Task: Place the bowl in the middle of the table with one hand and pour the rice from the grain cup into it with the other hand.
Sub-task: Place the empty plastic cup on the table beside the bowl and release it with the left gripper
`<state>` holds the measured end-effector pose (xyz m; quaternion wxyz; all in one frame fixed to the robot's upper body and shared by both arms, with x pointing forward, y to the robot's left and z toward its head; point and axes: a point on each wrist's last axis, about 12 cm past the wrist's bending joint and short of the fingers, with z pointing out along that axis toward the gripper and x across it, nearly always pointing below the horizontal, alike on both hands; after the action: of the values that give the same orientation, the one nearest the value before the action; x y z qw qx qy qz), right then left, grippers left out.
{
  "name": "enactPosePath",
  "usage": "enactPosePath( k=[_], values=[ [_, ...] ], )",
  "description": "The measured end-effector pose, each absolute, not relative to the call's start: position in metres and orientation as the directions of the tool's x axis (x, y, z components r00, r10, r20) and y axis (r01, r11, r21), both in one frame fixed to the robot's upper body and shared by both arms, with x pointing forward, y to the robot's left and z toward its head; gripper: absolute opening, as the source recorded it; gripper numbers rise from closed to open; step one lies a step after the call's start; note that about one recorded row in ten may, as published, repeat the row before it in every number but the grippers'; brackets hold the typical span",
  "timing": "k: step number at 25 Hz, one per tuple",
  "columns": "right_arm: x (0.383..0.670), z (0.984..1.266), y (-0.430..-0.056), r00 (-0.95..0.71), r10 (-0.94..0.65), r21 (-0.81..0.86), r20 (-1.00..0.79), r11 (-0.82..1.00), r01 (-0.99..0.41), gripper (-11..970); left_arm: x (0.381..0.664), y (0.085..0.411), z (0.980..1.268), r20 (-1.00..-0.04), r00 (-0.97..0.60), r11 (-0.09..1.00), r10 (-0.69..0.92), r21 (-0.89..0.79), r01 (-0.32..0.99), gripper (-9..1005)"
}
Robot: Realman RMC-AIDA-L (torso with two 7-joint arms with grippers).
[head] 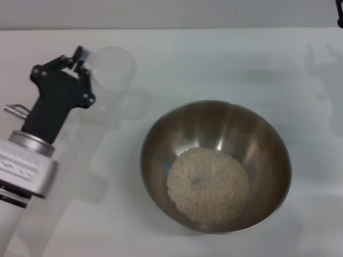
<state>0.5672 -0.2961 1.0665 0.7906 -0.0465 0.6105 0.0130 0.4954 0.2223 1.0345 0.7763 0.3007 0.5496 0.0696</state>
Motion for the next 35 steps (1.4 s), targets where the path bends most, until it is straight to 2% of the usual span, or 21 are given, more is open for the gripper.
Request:
enactPosePath(
  k=[4,8,16,35],
  values=[
    [0.568,1.070,-0.292,0.273,0.001,-0.024,-0.962,0.996,-0.091,475,0.498,0.232,1.026,-0.914,0.251,0.891,0.320,0.380,0.249,71],
    [0.565,1.071,-0.293,0.286,0.039,0.011,-0.957,0.995,-0.100,475,0.500,0.236,1.016,-0.951,0.146,0.919,0.273,0.303,0.254,73],
    [0.556,1.068,-0.294,0.303,0.056,0.026,-0.951,0.994,-0.102,475,0.503,0.237,1.003,-0.954,0.027,0.913,0.300,0.295,0.282,76],
    [0.550,1.065,-0.300,0.297,0.082,0.055,-0.951,0.994,-0.098,474,0.504,0.239,0.998,-0.957,-0.020,0.919,0.291,0.274,0.283,83]
  ],
)
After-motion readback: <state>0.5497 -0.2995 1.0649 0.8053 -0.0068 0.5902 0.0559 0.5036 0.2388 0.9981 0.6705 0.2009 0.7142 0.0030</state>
